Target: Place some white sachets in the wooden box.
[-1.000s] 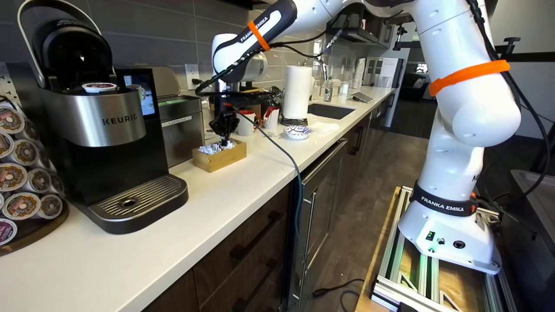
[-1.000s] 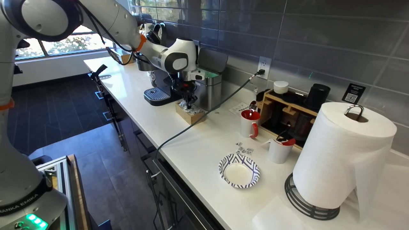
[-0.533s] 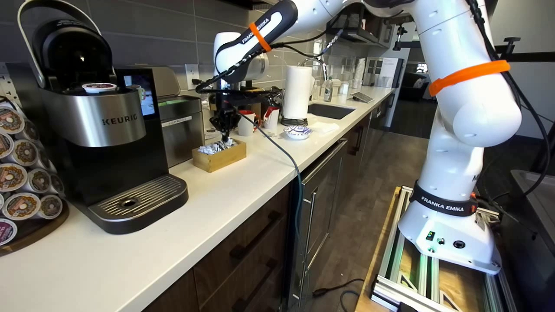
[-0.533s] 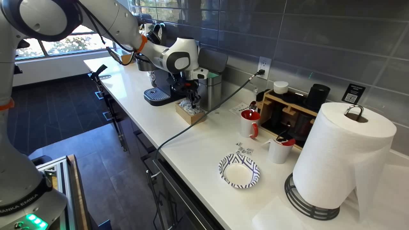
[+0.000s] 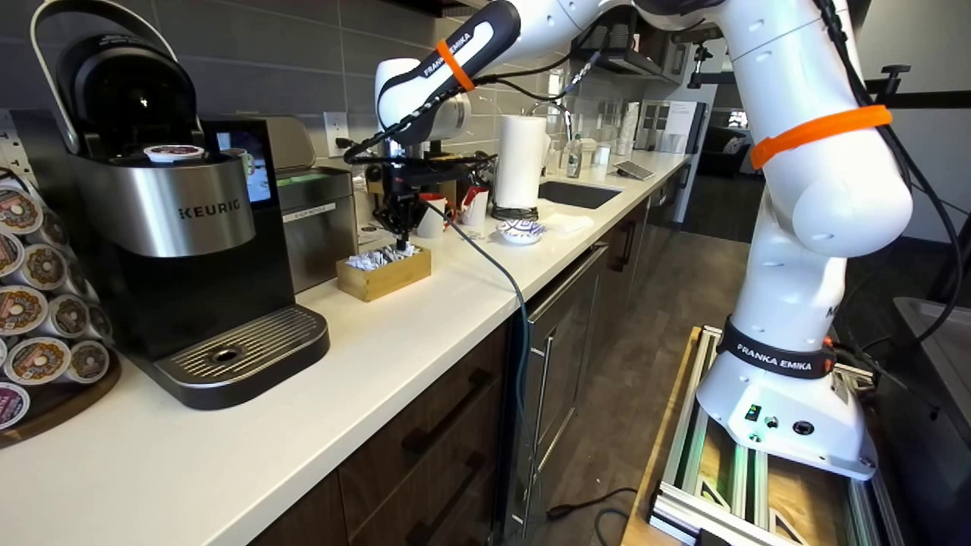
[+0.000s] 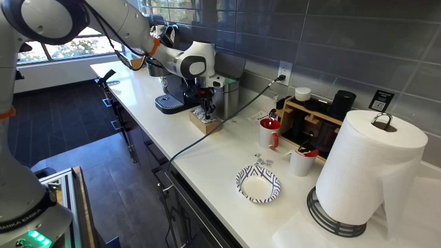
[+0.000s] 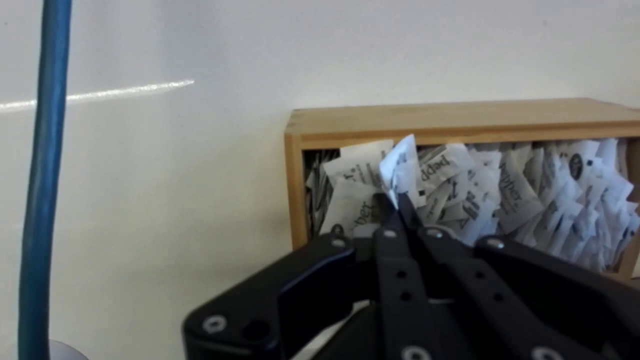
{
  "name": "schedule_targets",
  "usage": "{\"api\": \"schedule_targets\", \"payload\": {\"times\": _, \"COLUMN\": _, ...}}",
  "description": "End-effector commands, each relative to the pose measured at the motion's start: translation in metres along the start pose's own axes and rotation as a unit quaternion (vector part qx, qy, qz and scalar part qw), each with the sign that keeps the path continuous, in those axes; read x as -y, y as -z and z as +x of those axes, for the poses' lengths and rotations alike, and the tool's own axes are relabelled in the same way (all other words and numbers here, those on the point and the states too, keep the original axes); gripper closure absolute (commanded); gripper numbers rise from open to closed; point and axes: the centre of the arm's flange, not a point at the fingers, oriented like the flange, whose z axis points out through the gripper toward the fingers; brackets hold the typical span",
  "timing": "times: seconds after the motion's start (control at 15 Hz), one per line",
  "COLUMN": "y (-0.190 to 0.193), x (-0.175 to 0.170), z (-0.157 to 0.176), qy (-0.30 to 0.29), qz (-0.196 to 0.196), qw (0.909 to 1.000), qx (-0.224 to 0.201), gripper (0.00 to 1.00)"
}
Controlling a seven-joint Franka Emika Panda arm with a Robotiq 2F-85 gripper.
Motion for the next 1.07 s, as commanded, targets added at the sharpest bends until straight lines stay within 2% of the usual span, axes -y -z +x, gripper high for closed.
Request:
{"api": "schedule_targets", "payload": {"times": 0.0, "y": -0.004, "x": 0.011, "z": 0.0, "qy": 0.014, "qz": -0.002, "qw": 0.9997, "qx": 0.022, "gripper": 0.73}}
{"api": "schedule_targets", "payload": {"times": 0.07, "y": -0.003, "x": 0.013, "z": -0.001, "qy": 0.015, "qz": 0.001, "qw": 0.9997, "qx": 0.019, "gripper": 0.72}}
{"api": "schedule_targets", "payload": {"times": 0.6, "y": 0.032, "x": 0.007, "z": -0.008, "qy": 0.005, "qz": 0.016, "qw": 0.9991, "qx": -0.04, "gripper": 0.12}}
{"api": "schedule_targets", "payload": {"times": 0.73, "y": 0.044, "x": 0.001, "z": -0.009, "qy": 0.0, "qz": 0.022, "qw": 0.9982, "qx": -0.056, "gripper": 0.0}}
{"api": "schedule_targets", "payload": {"times": 1.0, "y": 0.061, "x": -0.028, "z": -0.014, "qy": -0.035, "qz": 0.03, "qw": 0.9951, "qx": -0.088, "gripper": 0.0}}
